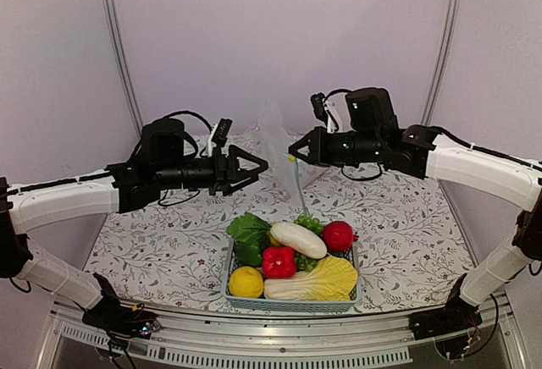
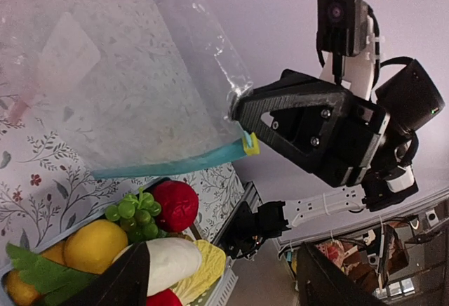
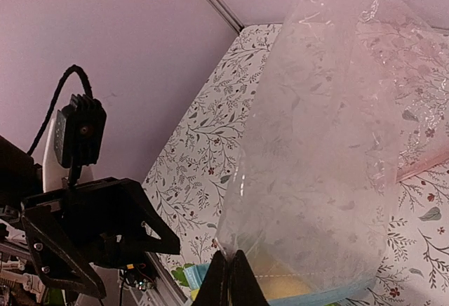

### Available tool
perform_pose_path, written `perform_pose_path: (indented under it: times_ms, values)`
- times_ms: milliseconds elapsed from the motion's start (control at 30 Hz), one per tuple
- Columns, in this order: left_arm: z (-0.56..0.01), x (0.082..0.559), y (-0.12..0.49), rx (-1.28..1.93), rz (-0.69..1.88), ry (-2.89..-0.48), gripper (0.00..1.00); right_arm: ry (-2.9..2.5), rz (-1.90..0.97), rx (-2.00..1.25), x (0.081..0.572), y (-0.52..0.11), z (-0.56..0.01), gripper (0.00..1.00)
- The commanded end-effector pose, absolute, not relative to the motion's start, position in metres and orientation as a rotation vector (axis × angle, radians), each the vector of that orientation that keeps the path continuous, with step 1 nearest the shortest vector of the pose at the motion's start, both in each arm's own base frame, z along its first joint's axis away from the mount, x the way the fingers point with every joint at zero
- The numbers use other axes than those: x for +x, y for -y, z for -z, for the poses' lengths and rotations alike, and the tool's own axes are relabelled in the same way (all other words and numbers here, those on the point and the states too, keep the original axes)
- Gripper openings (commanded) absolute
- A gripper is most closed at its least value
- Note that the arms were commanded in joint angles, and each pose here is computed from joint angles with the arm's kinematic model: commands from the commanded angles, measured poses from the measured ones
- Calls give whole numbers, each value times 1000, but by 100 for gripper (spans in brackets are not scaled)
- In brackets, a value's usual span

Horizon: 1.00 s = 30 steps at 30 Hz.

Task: Place the food in the zip-top bag and seal the zipper
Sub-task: Pass from the right arm to the left

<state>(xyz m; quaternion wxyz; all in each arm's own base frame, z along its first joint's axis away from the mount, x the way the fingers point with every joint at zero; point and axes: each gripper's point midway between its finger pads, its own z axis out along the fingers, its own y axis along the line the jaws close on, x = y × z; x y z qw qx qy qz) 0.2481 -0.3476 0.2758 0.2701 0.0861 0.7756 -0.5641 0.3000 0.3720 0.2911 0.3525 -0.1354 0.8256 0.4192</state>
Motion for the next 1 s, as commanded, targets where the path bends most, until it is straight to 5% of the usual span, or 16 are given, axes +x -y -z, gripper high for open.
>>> perform_pose_path:
  times_ms: [0, 633, 967]
  values:
    - [-302, 239, 367, 269, 1656, -2010, 70, -2081, -1133, -361, 299, -399, -303, 3]
    - [-286, 258, 364, 135, 1601, -2048, 21, -2104, -1190, -444, 285, -428, -290, 4]
    - [-268, 267, 352, 80, 1453, -2134, 28, -2101, -1192, -460, 279, -431, -291, 5]
